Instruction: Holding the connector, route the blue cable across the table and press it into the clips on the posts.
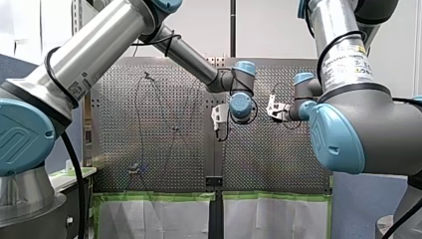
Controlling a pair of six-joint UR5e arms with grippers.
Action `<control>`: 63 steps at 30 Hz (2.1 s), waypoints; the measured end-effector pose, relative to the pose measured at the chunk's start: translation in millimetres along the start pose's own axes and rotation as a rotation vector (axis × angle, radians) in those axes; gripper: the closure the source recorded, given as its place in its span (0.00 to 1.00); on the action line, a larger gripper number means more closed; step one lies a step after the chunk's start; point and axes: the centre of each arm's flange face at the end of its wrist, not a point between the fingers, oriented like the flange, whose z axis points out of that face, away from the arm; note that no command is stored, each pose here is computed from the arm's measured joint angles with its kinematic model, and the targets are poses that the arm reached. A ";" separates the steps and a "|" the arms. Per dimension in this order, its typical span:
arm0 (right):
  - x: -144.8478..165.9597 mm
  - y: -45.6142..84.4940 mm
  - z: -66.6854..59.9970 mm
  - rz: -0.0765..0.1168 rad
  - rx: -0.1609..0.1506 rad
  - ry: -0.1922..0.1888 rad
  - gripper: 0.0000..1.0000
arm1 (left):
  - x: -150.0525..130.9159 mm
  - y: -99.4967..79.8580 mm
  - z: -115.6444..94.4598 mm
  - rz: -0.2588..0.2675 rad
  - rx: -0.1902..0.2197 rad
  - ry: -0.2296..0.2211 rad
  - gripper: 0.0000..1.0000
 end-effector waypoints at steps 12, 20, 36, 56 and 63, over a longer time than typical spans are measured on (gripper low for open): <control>3.1 8.3 -1.2 0.010 -0.002 0.004 1.00 | 27.9 -12.5 28.3 -0.024 -0.009 0.048 0.01; 5.7 16.4 -2.6 0.008 -0.014 0.008 1.00 | 6.2 -9.5 57.4 -0.064 -0.015 0.010 0.01; 5.2 15.1 -2.8 0.006 0.010 0.003 1.00 | 41.3 -19.0 86.2 -0.043 -0.064 0.049 0.01; 5.1 12.8 -2.4 0.007 0.026 0.002 1.00 | 9.9 -35.5 127.4 -0.107 -0.056 -0.036 0.01; 5.0 13.5 -2.7 0.008 0.030 0.002 1.00 | 26.4 -36.3 133.4 -0.083 -0.071 -0.005 0.01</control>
